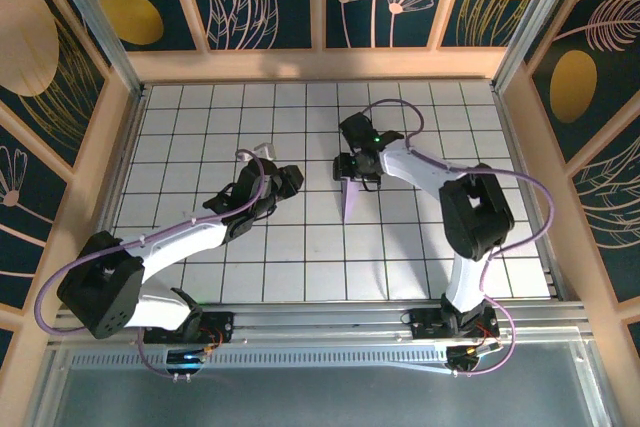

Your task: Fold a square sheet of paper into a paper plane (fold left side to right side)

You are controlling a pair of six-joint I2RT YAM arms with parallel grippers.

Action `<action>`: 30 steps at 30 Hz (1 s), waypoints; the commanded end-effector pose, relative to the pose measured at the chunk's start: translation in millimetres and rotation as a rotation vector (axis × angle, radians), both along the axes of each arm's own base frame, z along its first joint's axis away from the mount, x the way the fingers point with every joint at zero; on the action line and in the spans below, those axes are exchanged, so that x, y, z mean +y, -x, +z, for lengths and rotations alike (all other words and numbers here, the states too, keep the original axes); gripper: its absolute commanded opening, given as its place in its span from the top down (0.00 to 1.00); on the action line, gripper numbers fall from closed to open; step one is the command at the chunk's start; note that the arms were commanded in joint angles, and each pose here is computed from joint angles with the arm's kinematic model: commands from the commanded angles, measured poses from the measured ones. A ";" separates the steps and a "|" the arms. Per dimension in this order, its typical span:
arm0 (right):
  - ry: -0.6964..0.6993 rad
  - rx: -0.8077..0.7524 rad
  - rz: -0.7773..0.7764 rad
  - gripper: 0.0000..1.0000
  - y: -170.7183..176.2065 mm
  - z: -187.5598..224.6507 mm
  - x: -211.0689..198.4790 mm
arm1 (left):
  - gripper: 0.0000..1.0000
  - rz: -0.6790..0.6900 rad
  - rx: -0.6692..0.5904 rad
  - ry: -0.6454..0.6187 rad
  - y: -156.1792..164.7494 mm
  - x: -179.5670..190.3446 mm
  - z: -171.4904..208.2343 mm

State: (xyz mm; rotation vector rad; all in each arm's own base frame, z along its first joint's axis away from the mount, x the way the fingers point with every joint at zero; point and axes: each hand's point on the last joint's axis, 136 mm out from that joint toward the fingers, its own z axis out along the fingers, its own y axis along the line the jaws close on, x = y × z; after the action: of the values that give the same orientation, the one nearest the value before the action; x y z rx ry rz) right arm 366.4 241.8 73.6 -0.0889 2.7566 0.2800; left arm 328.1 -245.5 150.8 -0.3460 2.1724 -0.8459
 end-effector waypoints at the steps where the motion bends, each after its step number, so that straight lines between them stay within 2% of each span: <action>1: 0.088 0.004 -0.045 0.39 -6.5 -10.0 -7.9 | 0.71 0.040 0.008 -0.003 0.8 9.0 -3.6; 4: 0.115 0.012 -0.048 0.39 -10.7 -19.7 -6.7 | 0.71 0.045 0.009 -0.007 1.0 10.6 -4.4; 11: 0.163 0.010 -0.051 0.54 -11.7 -28.3 -9.2 | 0.69 0.064 0.010 -0.015 -0.4 14.4 -4.6; 15: 0.177 -0.013 -0.053 0.69 -10.3 -16.9 -14.4 | 0.66 0.069 0.007 -0.010 -1.2 14.1 -2.6; 21: 0.170 -0.050 -0.050 0.98 -8.2 8.4 -18.1 | 0.65 0.077 -0.002 0.002 -1.8 14.7 3.4; 26: 0.074 -0.134 -0.037 1.00 -8.1 49.7 -13.8 | 0.59 0.087 -0.019 0.028 -1.5 16.5 12.9; 30: -0.170 -0.212 -0.002 1.00 -7.0 85.5 -7.7 | 0.47 0.051 -0.048 0.151 -1.6 7.8 26.5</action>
State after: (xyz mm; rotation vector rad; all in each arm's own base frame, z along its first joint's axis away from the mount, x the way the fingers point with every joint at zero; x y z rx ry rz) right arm 371.9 229.8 126.5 -0.0626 2.6161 0.2574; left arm 329.1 -235.7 165.0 -0.4238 2.1138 -0.8697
